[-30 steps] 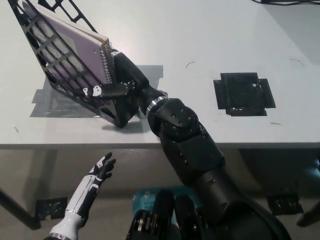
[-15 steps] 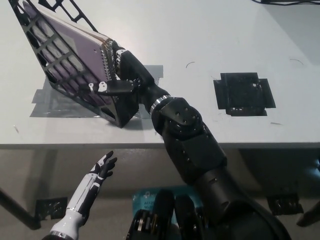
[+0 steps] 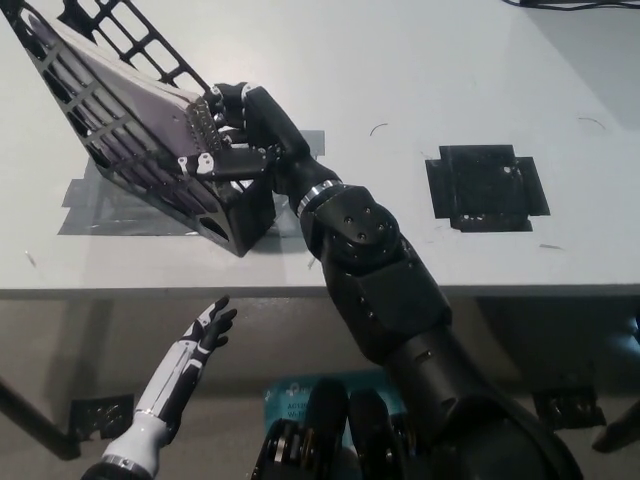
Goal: A shelf with a book inside it is placed on the center of the desk infront of the robot. The robot uses its right hand to grab the book, take it out and hand it to a person.
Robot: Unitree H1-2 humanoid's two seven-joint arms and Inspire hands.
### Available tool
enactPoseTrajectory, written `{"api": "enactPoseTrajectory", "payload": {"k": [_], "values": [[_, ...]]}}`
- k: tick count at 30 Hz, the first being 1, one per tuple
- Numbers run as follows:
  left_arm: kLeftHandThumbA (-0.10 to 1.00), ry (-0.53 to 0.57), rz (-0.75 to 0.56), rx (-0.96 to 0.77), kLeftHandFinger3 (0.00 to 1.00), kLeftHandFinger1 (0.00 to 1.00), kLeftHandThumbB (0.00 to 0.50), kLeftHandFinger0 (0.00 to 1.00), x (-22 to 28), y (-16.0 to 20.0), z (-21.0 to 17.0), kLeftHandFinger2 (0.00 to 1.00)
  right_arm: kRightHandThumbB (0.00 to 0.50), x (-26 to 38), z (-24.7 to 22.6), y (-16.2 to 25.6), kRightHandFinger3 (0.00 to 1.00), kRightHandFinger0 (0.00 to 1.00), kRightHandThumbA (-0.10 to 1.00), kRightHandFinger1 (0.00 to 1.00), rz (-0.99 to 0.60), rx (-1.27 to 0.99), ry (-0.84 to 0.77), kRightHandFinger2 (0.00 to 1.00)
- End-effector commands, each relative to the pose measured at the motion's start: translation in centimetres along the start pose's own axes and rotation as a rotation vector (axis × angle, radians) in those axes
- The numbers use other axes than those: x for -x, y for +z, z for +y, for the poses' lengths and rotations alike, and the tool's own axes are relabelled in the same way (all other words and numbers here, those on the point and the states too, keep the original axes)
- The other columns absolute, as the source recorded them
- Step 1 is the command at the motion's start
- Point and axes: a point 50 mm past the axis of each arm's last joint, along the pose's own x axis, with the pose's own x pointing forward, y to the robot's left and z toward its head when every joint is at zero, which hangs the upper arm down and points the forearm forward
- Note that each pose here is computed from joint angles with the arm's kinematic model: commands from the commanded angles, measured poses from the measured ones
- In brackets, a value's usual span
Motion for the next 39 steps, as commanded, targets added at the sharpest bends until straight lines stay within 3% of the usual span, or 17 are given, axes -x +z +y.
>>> {"api": "enactPoseTrajectory", "payload": {"k": [1, 9, 12, 15, 19, 22, 24, 26, 29, 31, 39], "values": [[1.0, -0.017, -0.036, -0.022, 1.0, 1.0, 0.341, 1.0, -0.6, 1.0, 0.6, 1.0, 0.125, -1.5, 1.0, 3.4, 0.35, 0.01, 1.0, 0.18, -0.074, 0.052, -0.007, 0.39], [1.0, -0.029, -0.038, -0.03, 1.0, 1.0, 0.348, 1.0, -1.0, 1.1, 0.5, 1.0, 0.119, -1.2, 0.4, 3.2, 0.35, 0.0, 1.0, 0.18, -0.086, 0.022, -0.013, 0.39], [1.0, -0.032, -0.036, -0.031, 1.0, 1.0, 0.346, 1.0, -1.0, 1.1, 0.5, 1.0, 0.116, -1.2, 0.5, 3.4, 0.29, 0.0, 1.0, 0.13, -0.1, 0.002, -0.024, 0.32], [1.0, -0.036, -0.034, -0.037, 1.0, 1.0, 0.346, 1.0, -1.1, 1.2, 0.5, 1.0, 0.129, -1.3, 0.5, 3.9, 0.17, 0.0, 1.0, 0.01, -0.106, -0.009, -0.041, 0.18], [1.0, -0.039, -0.041, -0.036, 1.0, 1.0, 0.351, 1.0, -1.2, 1.2, 0.4, 1.0, 0.083, -1.5, 0.5, 4.9, 0.12, 0.0, 1.0, 0.0, -0.128, -0.134, -0.052, 0.14], [1.0, -0.041, -0.048, -0.051, 1.0, 1.0, 0.338, 1.0, -1.2, 1.2, 0.5, 1.0, 0.052, -1.8, 0.5, 5.8, 0.01, 0.0, 1.0, 0.0, -0.139, -0.201, -0.062, 0.07], [1.0, -0.042, -0.044, -0.043, 1.0, 1.0, 0.337, 1.0, -1.2, 1.1, 0.4, 1.0, 0.006, -1.9, 0.5, 6.3, 0.0, 0.0, 0.96, 0.0, -0.142, -0.242, -0.071, 0.07], [1.0, -0.045, -0.04, -0.033, 1.0, 1.0, 0.331, 1.0, -1.1, 1.0, 0.4, 1.0, 0.0, -2.1, 0.5, 6.9, 0.0, 0.0, 0.84, 0.0, -0.146, -0.3, -0.094, 0.08], [1.0, -0.045, -0.042, -0.034, 1.0, 1.0, 0.316, 1.0, -1.1, 0.9, 0.3, 1.0, 0.0, -2.3, 0.3, 7.6, 0.0, 0.0, 0.76, 0.0, -0.16, -0.36, -0.112, 0.0], [1.0, -0.047, -0.041, -0.04, 1.0, 1.0, 0.293, 1.0, -1.1, 1.1, 0.3, 1.0, 0.0, -2.6, 0.1, 8.7, 0.0, 0.0, 0.76, 0.0, -0.173, -0.402, -0.132, 0.0], [1.0, -0.052, -0.044, -0.057, 1.0, 1.0, 0.295, 1.0, -1.3, 1.1, 0.3, 1.0, 0.0, -2.8, -0.5, 11.2, 0.0, 0.0, 0.79, 0.0, -0.208, -0.53, -0.191, 0.0]]}}
